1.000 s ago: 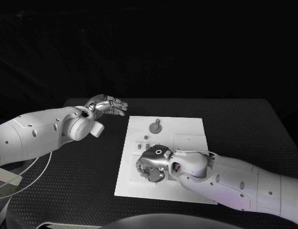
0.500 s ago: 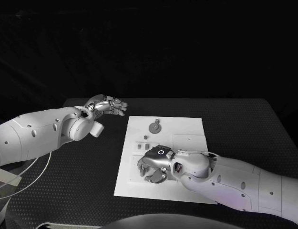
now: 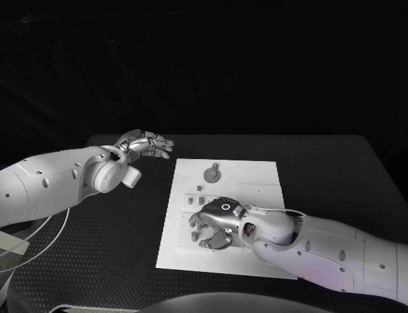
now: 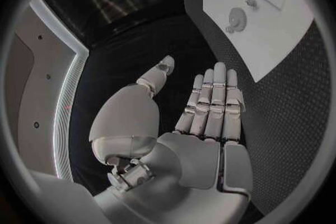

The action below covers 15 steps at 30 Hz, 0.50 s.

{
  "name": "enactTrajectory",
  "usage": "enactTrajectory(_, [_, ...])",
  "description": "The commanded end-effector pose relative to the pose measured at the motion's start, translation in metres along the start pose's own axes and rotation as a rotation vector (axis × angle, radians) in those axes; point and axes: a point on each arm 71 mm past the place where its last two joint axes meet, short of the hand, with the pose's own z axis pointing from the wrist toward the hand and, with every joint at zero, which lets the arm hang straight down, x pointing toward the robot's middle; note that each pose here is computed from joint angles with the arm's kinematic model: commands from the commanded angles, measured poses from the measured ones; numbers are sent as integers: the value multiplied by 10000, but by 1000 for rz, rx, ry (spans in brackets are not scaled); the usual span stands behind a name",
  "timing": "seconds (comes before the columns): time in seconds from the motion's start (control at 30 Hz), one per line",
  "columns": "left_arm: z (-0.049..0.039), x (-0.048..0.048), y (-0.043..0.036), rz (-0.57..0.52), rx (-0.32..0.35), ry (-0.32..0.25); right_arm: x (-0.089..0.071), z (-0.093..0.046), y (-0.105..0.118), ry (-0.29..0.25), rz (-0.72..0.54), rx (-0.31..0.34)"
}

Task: Assemble the parts on the task board

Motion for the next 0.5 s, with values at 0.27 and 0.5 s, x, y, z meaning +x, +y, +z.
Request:
enactTrajectory(0.27, [-1,-17,-10,-9,8,6,-525,-297,-286,-161,137,105])
enactTrajectory(0.5, [9,-15,-4,-10,2,10,-914,-636,-712,-94,335,312])
